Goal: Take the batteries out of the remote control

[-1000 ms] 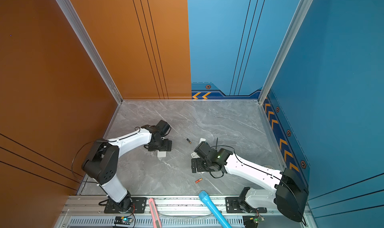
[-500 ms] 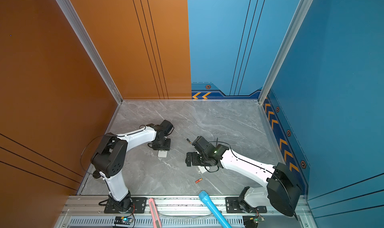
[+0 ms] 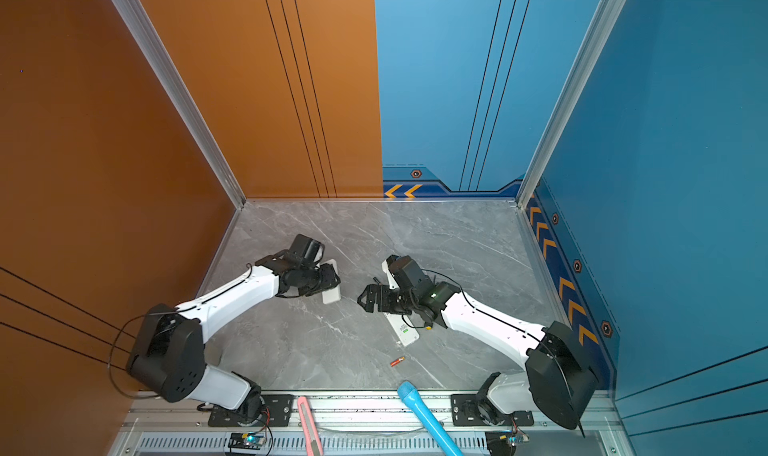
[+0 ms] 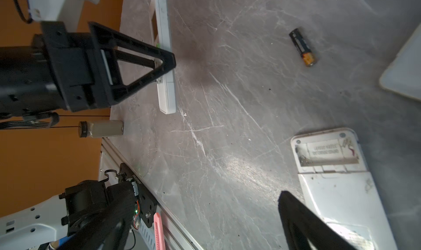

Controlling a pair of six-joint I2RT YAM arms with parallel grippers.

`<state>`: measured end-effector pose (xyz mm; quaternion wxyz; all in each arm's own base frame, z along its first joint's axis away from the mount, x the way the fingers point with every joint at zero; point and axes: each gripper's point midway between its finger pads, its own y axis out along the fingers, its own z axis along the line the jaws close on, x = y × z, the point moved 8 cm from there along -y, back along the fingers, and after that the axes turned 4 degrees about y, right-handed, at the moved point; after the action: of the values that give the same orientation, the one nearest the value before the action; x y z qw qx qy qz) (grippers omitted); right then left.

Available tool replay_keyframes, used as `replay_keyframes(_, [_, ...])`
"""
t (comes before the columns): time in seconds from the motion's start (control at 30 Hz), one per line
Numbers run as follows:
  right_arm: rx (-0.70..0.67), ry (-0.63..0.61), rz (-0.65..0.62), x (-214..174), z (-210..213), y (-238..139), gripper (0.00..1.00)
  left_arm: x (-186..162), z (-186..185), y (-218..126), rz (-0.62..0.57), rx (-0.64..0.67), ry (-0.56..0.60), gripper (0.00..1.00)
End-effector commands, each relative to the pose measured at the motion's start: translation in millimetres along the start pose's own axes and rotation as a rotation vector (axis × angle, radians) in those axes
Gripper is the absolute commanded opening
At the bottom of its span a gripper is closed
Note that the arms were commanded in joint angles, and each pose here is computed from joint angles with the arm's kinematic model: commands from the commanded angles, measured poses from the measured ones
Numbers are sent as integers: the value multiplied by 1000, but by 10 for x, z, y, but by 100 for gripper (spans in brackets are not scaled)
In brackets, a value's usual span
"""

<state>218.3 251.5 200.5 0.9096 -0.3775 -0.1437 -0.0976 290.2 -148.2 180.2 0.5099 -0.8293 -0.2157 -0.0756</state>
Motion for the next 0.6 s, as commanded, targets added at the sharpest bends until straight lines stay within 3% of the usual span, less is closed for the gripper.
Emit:
replay_keyframes(0.0, [86, -97, -43, 181, 254, 29, 99, 18, -177, 8, -25, -243, -152, 35])
replay_keyframes(0.1, [102, -124, -42, 229, 299, 132, 96, -38, -189, 29, -45, -324, -210, 35])
replay_keyframes(0.37, [52, -204, 31, 323, 333, 371, 82, -123, -260, -137, -117, -402, -221, 35])
replay_keyframes(0.57, [25, -236, 53, 318, 261, 411, 77, -162, -270, -183, -128, -436, -217, 34])
